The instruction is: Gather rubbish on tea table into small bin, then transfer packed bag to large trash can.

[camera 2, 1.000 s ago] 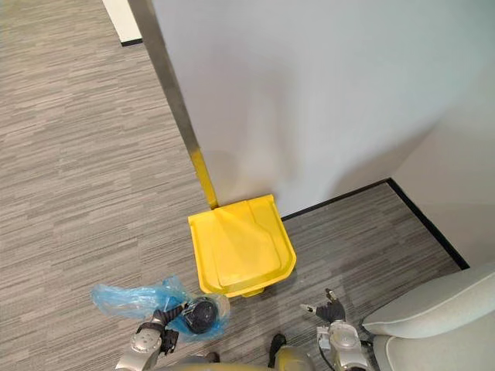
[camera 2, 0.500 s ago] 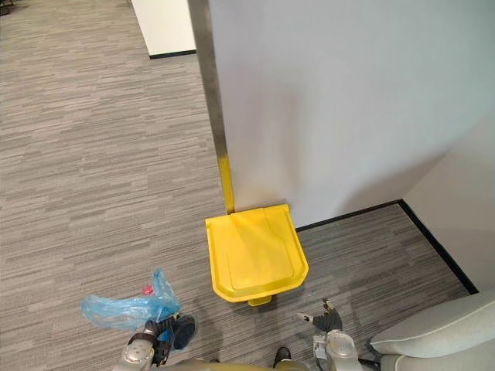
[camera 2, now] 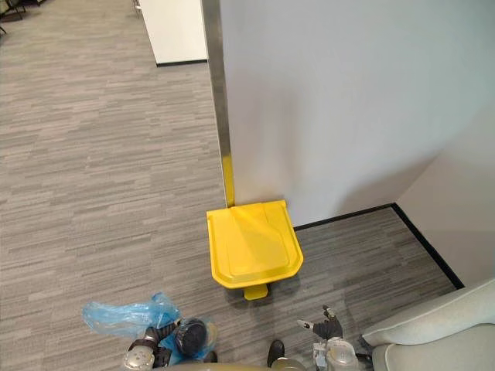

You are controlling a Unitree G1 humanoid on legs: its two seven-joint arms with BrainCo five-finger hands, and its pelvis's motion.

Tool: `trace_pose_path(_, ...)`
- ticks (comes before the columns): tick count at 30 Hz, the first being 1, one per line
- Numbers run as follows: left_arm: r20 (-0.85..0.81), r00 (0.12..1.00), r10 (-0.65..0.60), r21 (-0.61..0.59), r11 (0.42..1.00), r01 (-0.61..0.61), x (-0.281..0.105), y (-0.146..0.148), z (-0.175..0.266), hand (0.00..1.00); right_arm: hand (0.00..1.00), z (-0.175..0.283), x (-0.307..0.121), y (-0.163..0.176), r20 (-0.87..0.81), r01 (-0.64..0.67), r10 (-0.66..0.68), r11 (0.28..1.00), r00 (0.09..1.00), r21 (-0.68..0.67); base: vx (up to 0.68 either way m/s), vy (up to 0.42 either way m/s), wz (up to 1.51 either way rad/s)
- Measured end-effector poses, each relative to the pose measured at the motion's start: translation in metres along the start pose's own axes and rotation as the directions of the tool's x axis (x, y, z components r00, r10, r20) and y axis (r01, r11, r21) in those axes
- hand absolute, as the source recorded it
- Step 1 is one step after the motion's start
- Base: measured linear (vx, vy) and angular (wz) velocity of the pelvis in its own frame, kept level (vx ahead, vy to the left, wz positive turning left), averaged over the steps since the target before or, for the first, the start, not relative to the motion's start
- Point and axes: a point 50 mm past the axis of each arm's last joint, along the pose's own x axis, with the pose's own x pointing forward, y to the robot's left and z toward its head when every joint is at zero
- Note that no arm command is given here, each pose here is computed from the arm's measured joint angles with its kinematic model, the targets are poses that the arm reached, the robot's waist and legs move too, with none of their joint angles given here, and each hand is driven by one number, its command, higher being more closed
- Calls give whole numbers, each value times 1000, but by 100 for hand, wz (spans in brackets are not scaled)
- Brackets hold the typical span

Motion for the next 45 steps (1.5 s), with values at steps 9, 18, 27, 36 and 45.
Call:
trace_pose_path(9,5,1000,3,-3,1000,-3,1,1,2,100,0,5,2,-5,14,25,-25,999,1000,20,92,12,13)
trace_pose_path(18,59,998,7,19,1000,-8,7,5,18,100,0,29,10,0,74,10,-11,1000,997,23,87,32,11)
trace_pose_path(27,42,999,15,30,999,-16,7,11,14,100,0,25,9,-1,57,13,-15,999,998,34,-46,-42,6)
trace_pose_path(36,-14,1000,8,32,999,-8,3,9,-1,100,0,16,6,-2,31,17,-18,999,999,32,-6,-6,-5)
trace_pose_path(45,1,1000,18,34,999,-19,5,12,4,100,0,37,14,0,69,12,-14,999,998,32,-24,44,-14)
